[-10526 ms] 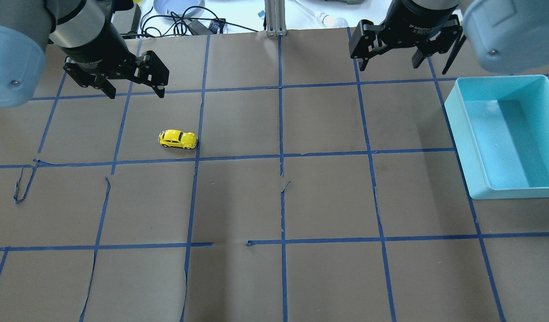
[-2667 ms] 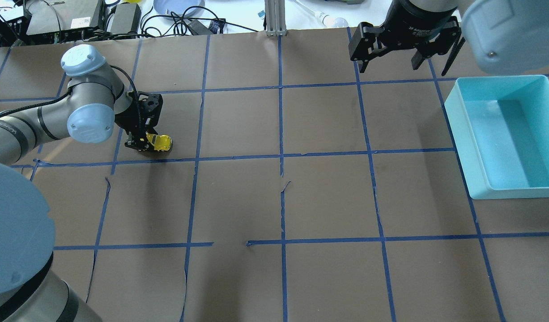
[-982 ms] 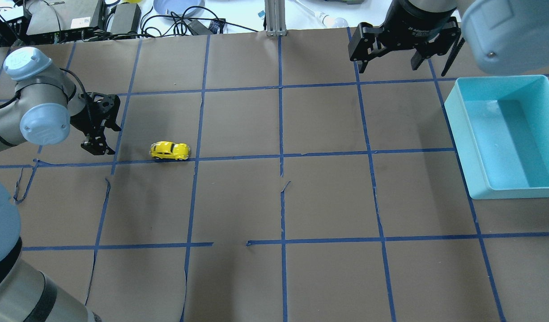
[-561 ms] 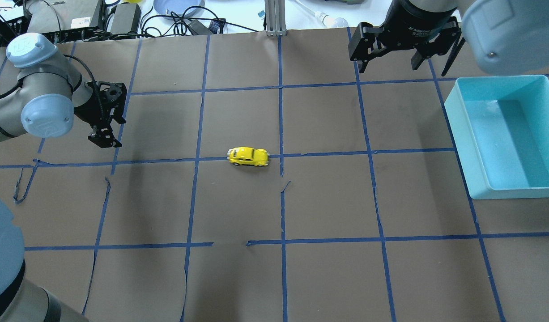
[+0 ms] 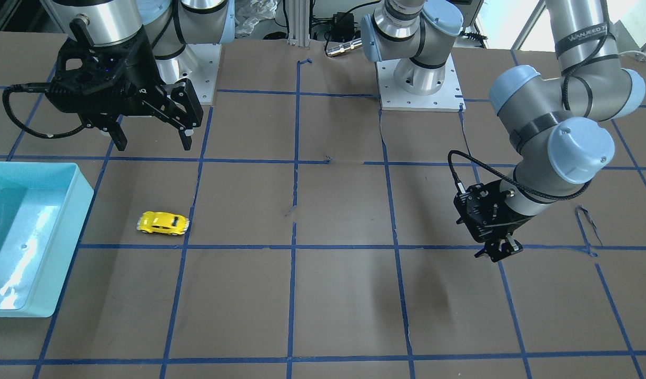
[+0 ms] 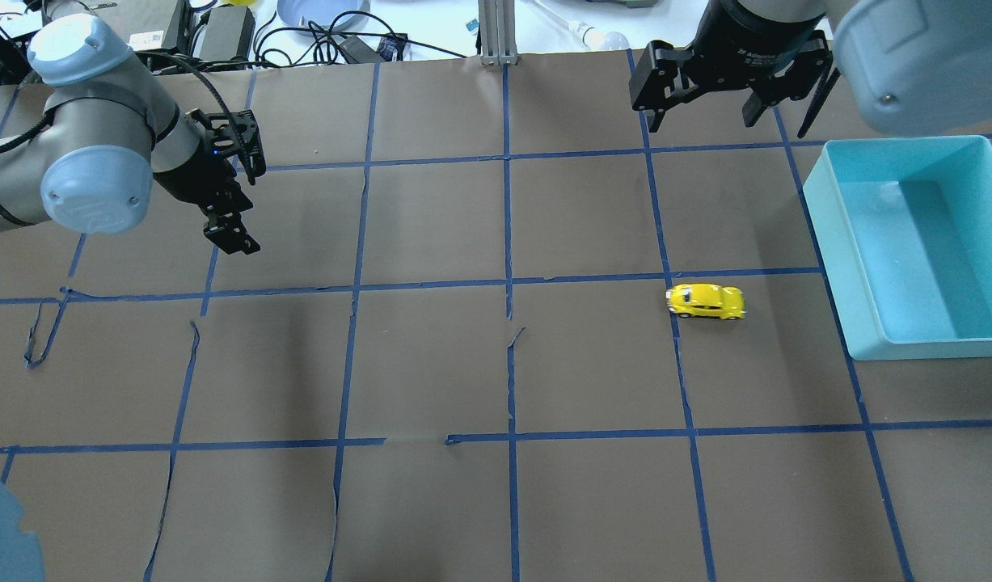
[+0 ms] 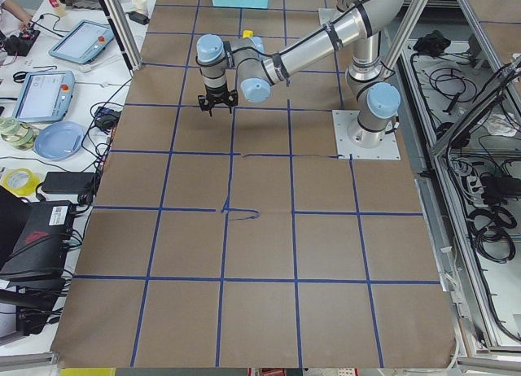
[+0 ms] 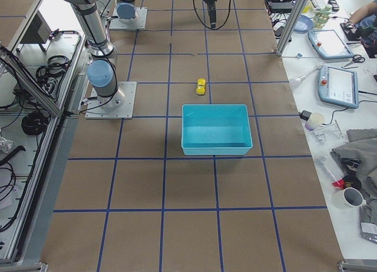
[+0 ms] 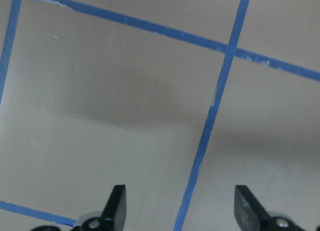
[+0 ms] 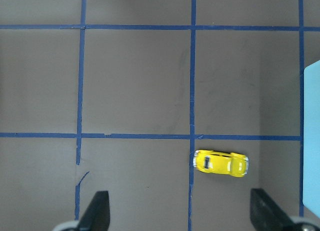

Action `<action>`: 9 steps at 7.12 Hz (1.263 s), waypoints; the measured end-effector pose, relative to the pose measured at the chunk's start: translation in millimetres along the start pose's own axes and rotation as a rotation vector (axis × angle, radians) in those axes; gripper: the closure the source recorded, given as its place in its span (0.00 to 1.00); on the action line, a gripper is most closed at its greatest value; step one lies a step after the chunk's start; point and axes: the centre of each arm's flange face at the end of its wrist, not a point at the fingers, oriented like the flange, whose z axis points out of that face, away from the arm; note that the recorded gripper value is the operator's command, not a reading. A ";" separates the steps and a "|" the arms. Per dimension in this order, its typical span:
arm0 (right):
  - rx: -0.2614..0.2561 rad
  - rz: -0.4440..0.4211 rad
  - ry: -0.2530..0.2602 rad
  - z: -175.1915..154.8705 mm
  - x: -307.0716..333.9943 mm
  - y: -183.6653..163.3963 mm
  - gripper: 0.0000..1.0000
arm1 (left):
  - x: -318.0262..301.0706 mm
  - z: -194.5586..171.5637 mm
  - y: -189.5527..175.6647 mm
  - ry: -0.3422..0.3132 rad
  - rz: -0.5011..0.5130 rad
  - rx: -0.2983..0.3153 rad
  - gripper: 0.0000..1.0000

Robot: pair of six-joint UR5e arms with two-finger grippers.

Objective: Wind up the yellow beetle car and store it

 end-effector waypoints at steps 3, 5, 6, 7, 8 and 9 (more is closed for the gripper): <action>0.000 -0.001 0.000 0.2 0.0 -0.1 0.00 | 41.4 -50.2 -56.2 -0.038 -0.263 0.021 0.20; 0.000 -0.002 0.000 0.3 0.0 -0.1 0.00 | 64.1 -86.8 -79.9 -0.036 -0.420 0.027 0.19; 0.000 -0.001 0.000 0.1 0.0 -0.1 0.00 | 76.6 -100.6 -89.9 -0.043 -0.500 0.034 0.16; 0.000 -0.002 0.001 0.2 0.1 -0.1 0.00 | 89.5 -113.4 -98.7 -0.055 -0.600 0.048 0.14; -0.003 -0.003 0.002 0.7 0.7 -0.2 0.00 | 100.7 -125.2 -104.0 -0.066 -0.715 0.066 0.11; -0.006 -0.002 0.003 1.6 1.7 -0.5 0.00 | 110.6 -137.0 -104.8 -0.076 -0.812 0.078 0.07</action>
